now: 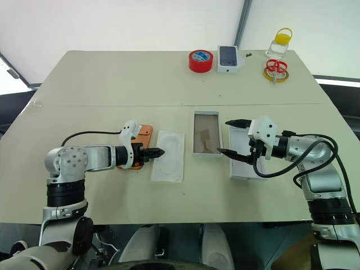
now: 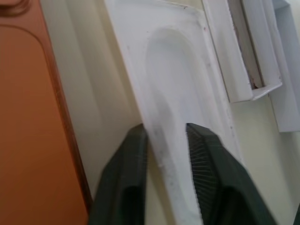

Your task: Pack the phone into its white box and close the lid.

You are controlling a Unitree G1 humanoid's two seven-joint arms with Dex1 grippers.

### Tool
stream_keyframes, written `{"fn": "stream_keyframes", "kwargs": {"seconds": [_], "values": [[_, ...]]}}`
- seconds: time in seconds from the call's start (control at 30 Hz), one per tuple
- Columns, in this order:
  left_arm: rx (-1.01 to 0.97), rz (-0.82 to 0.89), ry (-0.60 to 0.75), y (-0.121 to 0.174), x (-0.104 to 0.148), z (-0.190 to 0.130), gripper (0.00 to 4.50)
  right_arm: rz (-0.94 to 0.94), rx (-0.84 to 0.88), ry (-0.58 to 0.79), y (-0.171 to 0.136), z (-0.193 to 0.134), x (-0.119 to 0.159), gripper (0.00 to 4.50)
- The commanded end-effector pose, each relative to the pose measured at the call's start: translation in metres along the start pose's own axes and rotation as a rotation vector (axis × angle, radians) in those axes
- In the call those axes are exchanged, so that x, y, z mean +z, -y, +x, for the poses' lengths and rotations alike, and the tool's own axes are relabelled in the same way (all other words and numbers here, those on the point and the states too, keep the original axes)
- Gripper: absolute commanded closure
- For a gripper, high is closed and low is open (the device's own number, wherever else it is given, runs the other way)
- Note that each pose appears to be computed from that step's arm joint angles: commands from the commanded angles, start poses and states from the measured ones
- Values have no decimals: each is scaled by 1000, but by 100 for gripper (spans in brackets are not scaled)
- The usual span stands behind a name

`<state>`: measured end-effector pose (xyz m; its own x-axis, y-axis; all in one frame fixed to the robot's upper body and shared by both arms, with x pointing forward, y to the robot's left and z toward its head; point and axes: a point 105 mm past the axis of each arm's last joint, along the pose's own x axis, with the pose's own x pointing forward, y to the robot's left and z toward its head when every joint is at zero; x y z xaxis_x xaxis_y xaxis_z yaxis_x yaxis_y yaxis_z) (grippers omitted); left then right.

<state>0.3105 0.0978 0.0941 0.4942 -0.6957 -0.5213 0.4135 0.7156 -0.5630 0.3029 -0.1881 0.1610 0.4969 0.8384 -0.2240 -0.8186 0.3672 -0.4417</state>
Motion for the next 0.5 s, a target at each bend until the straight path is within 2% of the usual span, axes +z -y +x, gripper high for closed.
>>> {"fn": "stream_keyframes", "kwargs": {"seconds": [0.03,0.2,0.33,0.5], "values": [[25,8,-16,-3,0,0,327,-24,-18,23,3,0,6,0],[29,9,-38,-7,-4,-2,327,-25,-22,25,3,0,6,0],[34,3,-47,-8,-5,1,443,-34,-26,29,4,2,8,0],[29,-15,-14,-12,7,-1,443,-40,-6,46,-1,7,14,0]]}}
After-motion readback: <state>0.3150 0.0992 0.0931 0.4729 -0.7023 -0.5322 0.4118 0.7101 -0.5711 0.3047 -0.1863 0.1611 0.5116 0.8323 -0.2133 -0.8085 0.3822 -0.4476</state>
